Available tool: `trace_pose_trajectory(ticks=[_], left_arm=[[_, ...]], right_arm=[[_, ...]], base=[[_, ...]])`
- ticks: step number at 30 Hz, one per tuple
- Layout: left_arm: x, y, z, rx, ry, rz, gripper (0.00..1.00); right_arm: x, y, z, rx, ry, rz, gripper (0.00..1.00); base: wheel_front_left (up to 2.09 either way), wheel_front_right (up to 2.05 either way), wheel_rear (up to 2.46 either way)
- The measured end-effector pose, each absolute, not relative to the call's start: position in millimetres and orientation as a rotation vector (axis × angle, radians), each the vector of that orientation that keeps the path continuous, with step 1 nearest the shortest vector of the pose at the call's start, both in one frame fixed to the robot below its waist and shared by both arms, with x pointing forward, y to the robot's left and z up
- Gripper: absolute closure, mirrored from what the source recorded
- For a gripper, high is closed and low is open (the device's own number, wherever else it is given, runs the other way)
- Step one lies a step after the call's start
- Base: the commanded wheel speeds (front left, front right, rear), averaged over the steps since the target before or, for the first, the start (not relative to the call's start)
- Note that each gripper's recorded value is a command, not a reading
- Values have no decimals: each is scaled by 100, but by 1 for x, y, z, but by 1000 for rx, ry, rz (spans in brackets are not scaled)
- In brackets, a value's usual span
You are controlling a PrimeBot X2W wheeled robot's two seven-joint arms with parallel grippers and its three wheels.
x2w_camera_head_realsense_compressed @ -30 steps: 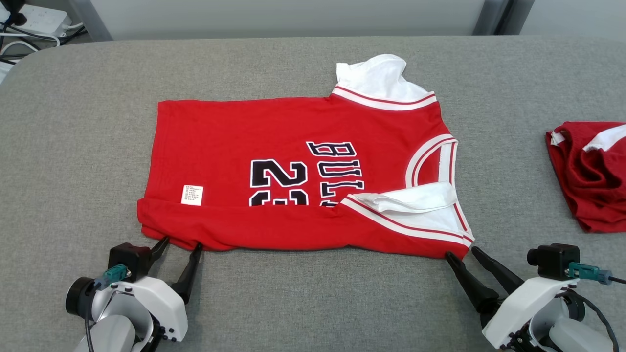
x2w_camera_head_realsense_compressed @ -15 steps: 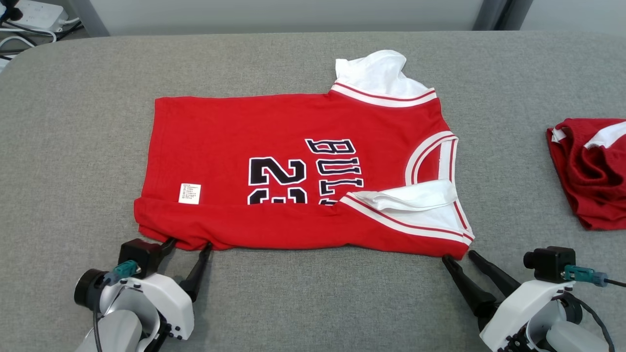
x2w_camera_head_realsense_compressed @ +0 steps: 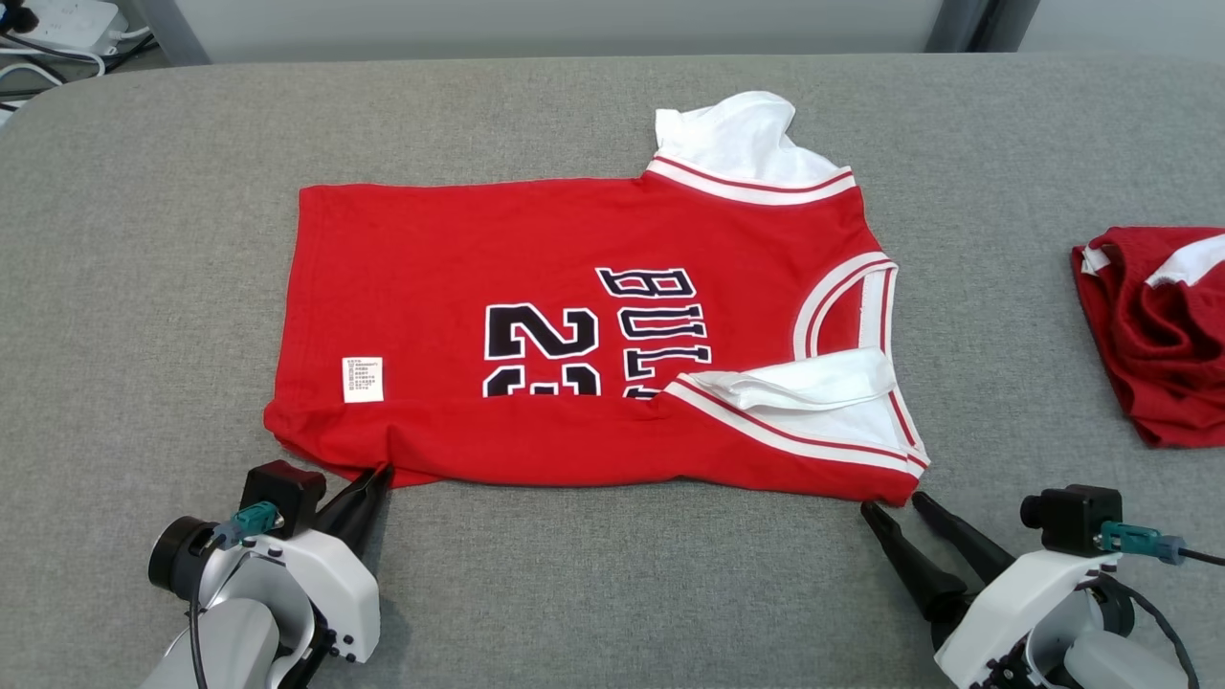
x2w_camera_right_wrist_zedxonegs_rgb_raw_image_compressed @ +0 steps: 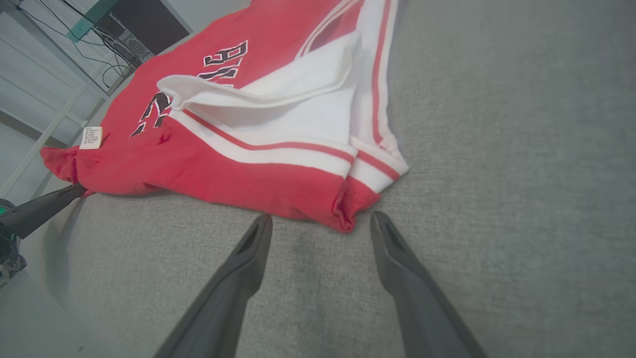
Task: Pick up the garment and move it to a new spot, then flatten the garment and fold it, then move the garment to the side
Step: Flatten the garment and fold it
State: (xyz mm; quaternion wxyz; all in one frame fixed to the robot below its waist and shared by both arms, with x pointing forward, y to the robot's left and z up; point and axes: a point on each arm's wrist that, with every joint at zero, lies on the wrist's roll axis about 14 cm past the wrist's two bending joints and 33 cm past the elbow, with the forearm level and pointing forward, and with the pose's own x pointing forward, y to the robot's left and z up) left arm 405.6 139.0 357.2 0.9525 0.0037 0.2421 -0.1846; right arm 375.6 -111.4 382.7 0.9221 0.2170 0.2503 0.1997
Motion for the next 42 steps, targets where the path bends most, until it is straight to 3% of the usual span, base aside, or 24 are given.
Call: trace_pose_trajectory(ticks=[12,13,14,16,26,42], left_arm=[[405,139,357,-1,489,-376,100],[405,139,358,0,487,-376,100],[405,139,358,1,486,-377,100],[405,140,359,-1,485,-375,100],[397,139,361,15,499,-406,100],[363,144,367,8,525,-416,100]], right_arm=[[388,-103,384,440,485,409,0],[387,-102,382,435,491,412,13],[388,-102,381,432,491,411,50],[391,-103,379,421,494,405,100],[400,-104,387,425,465,402,100],[374,-115,399,421,454,410,100]], base=[[0,0,0],[0,0,0],[0,0,0],[0,0,0],[0,0,0],[0,0,0]])
